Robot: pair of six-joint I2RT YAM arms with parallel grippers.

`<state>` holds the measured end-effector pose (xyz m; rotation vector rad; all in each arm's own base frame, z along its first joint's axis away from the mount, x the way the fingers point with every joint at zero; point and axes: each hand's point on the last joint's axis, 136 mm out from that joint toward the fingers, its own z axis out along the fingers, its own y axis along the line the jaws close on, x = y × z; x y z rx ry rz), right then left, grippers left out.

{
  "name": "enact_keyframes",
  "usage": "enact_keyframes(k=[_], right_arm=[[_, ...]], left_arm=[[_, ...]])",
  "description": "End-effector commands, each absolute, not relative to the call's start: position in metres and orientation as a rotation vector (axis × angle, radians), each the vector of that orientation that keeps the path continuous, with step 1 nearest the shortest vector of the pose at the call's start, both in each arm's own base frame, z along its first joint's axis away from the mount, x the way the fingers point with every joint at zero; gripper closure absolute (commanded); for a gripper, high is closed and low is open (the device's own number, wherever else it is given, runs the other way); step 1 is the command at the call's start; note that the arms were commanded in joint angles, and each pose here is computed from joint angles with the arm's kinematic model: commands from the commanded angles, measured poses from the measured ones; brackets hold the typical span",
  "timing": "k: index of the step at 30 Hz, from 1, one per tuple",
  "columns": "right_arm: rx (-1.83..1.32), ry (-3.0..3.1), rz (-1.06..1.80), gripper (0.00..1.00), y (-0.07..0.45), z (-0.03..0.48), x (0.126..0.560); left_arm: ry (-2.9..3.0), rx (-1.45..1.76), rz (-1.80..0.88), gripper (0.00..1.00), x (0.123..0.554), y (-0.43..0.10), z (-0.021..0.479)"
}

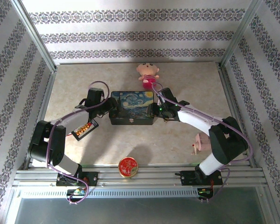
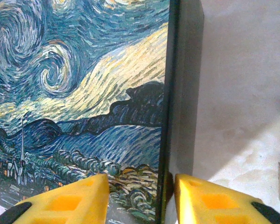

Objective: Unlock the padlock with the key

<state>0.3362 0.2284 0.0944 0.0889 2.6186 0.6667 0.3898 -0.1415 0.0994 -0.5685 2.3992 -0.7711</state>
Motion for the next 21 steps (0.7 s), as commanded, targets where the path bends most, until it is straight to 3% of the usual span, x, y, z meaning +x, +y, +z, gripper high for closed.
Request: enact_keyframes(k=[1, 9, 17, 18, 20, 21], right_arm=[[0.094, 2.610, 0.629, 0.55, 0.217, 0.106, 0.333], [0.134, 2.492, 0.472, 0.47, 0.159, 0.151, 0.324], [0.255, 2.282, 0.298, 0.37, 0.077, 0.177, 0.307], [0.274, 2.251, 0.268, 0.33, 0.066, 0.180, 0.305], [0.310, 2.203, 0.215, 0.02, 0.050, 0.183, 0.303], [0.311, 2.180, 0.200, 0.02, 0.044, 0.185, 0.303]], left_arm=[[2.379, -0.465, -0.801, 0.40, 0.394, -0.158, 0.130], [2.264, -0.498, -0.618, 0.01, 0.388, -0.105, 0.174], [2.102, -0.544, -0.136, 0.01, 0.348, -0.009, 0.187], [2.074, -0.545, -0.077, 0.01, 0.342, 0.000, 0.187], [2.009, -0.522, 0.006, 0.01, 0.333, 0.013, 0.191], [1.967, -0.525, 0.039, 0.01, 0.328, 0.020, 0.193]])
